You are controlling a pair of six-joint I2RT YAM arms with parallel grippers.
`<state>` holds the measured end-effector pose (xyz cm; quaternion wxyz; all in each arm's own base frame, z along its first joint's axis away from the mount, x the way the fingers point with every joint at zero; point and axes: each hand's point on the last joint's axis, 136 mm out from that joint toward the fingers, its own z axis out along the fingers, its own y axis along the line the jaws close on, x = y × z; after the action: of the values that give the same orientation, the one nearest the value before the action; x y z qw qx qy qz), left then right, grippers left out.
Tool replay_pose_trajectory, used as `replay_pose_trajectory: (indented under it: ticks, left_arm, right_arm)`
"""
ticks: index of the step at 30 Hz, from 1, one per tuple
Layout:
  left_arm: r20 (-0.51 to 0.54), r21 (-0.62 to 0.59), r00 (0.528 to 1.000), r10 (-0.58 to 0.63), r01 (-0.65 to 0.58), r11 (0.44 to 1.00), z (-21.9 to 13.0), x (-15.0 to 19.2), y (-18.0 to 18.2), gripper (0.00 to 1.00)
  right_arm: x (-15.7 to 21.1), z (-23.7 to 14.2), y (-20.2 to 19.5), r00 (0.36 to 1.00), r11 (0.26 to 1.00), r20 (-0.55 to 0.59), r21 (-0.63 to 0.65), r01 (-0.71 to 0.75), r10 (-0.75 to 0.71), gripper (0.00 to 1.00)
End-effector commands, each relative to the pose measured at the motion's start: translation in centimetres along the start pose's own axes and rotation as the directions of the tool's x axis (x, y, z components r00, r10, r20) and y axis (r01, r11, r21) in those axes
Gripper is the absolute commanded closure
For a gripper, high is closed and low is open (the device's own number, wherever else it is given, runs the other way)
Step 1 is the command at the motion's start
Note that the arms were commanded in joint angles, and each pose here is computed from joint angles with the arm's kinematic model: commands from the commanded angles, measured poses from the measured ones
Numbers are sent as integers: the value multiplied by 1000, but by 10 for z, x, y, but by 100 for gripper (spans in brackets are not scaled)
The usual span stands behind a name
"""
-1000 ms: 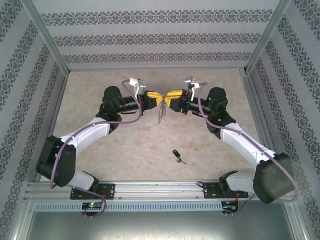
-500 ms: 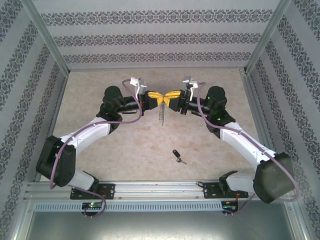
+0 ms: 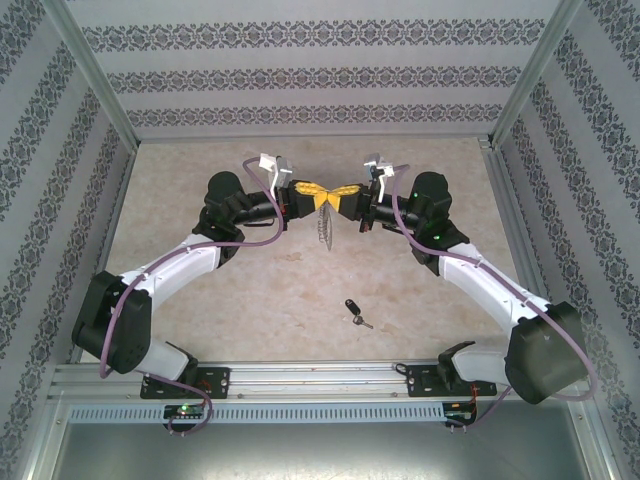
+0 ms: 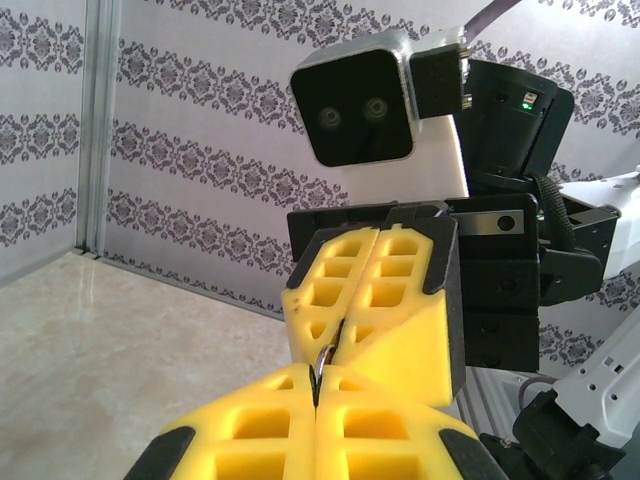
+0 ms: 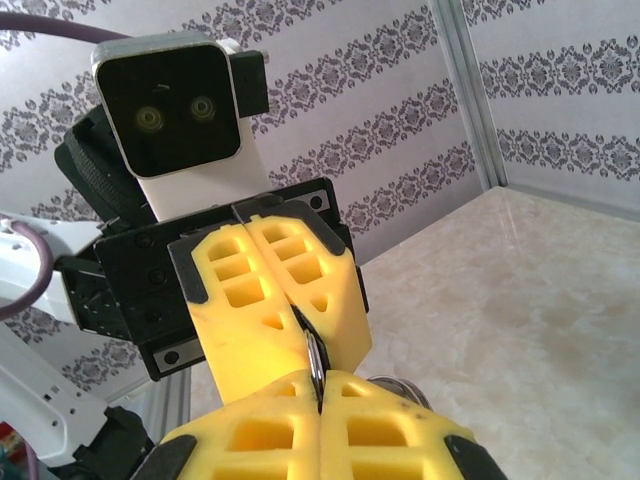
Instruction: Put the keys on the keyring
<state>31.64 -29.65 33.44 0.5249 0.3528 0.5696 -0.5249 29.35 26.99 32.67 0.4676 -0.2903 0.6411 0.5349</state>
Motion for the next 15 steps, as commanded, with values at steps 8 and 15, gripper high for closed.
replay_pose_trajectory:
  ticks: [8,15]
  left_arm:
    - [80,-38,997,3,0,999,0,-43,-12,72]
    - [70,-162,997,-20,31,986,-15,-59,-12,52]
  right_arm:
    - [-20,-15,10,990,995,102,51,91,-96,100]
    - [-30,-33,18,979,990,156,77,122,-132,100]
